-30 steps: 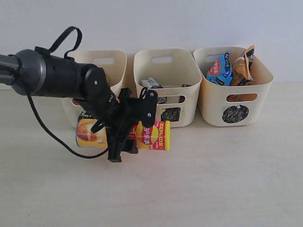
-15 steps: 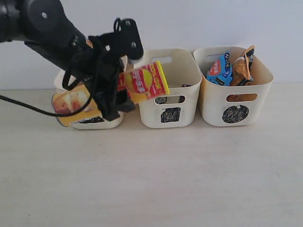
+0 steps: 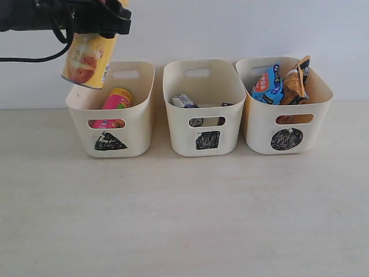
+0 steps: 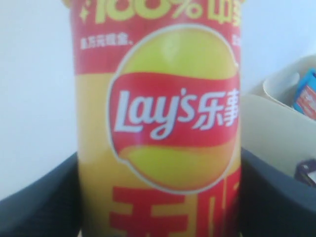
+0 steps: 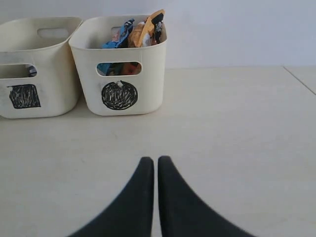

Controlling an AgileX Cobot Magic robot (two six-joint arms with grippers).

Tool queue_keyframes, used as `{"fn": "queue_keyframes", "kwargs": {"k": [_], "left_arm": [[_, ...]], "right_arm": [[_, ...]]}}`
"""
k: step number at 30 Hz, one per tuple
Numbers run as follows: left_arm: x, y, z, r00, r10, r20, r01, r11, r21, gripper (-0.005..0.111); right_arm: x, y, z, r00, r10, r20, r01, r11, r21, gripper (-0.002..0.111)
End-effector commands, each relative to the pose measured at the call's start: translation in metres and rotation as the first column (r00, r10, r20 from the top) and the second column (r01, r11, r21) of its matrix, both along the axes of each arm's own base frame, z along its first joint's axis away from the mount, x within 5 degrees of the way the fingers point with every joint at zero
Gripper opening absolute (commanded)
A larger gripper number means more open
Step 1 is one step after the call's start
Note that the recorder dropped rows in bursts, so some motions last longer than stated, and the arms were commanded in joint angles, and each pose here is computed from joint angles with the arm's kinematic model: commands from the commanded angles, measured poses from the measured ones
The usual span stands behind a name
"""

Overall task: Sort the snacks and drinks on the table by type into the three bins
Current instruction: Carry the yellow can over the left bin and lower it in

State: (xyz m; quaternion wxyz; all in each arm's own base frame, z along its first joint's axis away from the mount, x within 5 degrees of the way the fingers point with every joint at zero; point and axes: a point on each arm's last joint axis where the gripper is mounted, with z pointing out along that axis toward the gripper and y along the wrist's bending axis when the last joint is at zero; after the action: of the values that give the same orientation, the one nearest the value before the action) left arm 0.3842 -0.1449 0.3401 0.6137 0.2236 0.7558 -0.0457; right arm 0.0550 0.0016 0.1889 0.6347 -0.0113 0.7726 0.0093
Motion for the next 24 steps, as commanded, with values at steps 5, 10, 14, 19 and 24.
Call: {"fn": "queue_keyframes", "kwargs": {"k": [5,10,14,19,24], "left_arm": [[0.044,0.011,-0.034,0.994,0.106,-0.009,-0.106,0.982,-0.155,0.004],[0.067,0.012,-0.051,0.992,0.127,-0.023,-0.129,0.978,-0.162,0.004],[0.079,0.008,-0.063,0.989,0.135,-0.063,-0.145,0.968,-0.204,0.004],[0.088,0.005,-0.077,0.986,0.135,-0.102,-0.153,0.968,-0.198,0.004],[0.092,0.004,-0.09,0.982,0.135,-0.132,-0.158,0.97,-0.184,0.006]], "right_arm": [[0.0,0.0,0.0,1.0,0.002,0.018,-0.002,1.0,0.001,0.0],[0.0,0.0,0.001,1.0,0.002,0.031,-0.002,1.0,0.001,0.0],[0.0,0.0,0.001,1.0,0.002,0.031,-0.002,1.0,0.001,0.0],[0.0,0.0,0.001,1.0,0.002,0.031,-0.002,1.0,0.001,0.0],[0.0,0.0,0.001,1.0,0.002,0.031,-0.002,1.0,0.001,0.0]]}}
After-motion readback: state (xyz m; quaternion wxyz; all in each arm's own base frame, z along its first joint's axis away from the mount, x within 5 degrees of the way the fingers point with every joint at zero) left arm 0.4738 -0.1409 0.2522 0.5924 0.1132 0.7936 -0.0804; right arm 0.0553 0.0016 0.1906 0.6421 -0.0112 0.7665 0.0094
